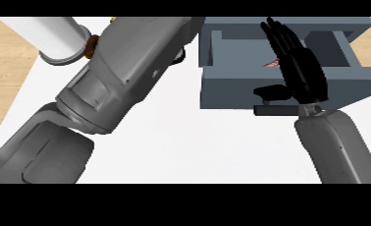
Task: Pick up the can, place it into the drawer and close the drawer
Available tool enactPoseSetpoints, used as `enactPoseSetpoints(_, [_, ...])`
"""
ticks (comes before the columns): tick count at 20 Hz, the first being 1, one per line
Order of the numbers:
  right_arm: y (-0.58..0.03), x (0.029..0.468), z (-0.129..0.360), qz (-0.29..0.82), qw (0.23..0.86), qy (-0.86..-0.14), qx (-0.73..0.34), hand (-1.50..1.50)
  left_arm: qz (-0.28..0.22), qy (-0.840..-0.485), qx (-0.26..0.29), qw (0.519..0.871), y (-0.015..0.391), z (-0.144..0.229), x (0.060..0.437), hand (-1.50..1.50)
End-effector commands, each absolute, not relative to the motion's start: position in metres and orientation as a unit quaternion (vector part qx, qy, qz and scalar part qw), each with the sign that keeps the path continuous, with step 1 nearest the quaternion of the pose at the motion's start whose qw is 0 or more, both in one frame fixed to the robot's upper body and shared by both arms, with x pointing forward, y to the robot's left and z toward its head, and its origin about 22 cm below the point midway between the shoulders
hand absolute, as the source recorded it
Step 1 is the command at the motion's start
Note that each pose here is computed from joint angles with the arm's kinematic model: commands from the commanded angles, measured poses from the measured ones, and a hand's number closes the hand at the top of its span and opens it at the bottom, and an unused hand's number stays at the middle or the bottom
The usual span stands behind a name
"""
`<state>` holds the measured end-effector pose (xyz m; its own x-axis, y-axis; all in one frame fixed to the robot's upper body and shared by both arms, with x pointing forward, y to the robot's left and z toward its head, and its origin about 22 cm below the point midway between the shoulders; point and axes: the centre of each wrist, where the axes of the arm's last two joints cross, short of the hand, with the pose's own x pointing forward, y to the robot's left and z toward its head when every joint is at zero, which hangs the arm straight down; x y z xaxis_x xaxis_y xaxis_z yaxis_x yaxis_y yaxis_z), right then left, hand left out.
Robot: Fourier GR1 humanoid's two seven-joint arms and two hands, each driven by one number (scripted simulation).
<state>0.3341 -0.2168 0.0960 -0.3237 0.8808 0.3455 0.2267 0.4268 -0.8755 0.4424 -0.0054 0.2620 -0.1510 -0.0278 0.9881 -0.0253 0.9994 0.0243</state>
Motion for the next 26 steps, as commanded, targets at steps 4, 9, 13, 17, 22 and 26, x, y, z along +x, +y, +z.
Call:
enactPoseSetpoints(4, [-0.203,0.377,0.063,0.381,0.422,-0.711,-0.414,-1.50,0.006,-0.757,0.026,0.653,0.010,0.251,0.448,-1.50])
enactPoseSetpoints(9, [-0.181,0.404,0.067,0.366,0.407,-0.702,-0.455,-1.50,0.010,-0.758,0.033,0.651,0.034,0.274,0.453,-1.50])
enactPoseSetpoints(13, [-0.186,0.419,0.058,0.346,0.399,-0.693,-0.491,-1.50,0.005,-0.755,0.036,0.655,0.052,0.266,0.457,-1.50])
enactPoseSetpoints(17, [-0.183,0.432,0.060,0.337,0.391,-0.696,-0.499,-1.50,0.003,-0.751,0.041,0.658,0.049,0.275,0.453,-1.50])
enactPoseSetpoints(22, [-0.191,0.452,0.096,0.333,0.379,-0.698,-0.508,-1.50,0.000,-0.755,0.039,0.654,0.071,0.259,0.453,-1.50])
enactPoseSetpoints(26, [-0.174,0.458,0.102,0.311,0.371,-0.704,-0.520,-1.50,-0.013,-0.749,0.033,0.661,0.082,0.263,0.453,-1.50])
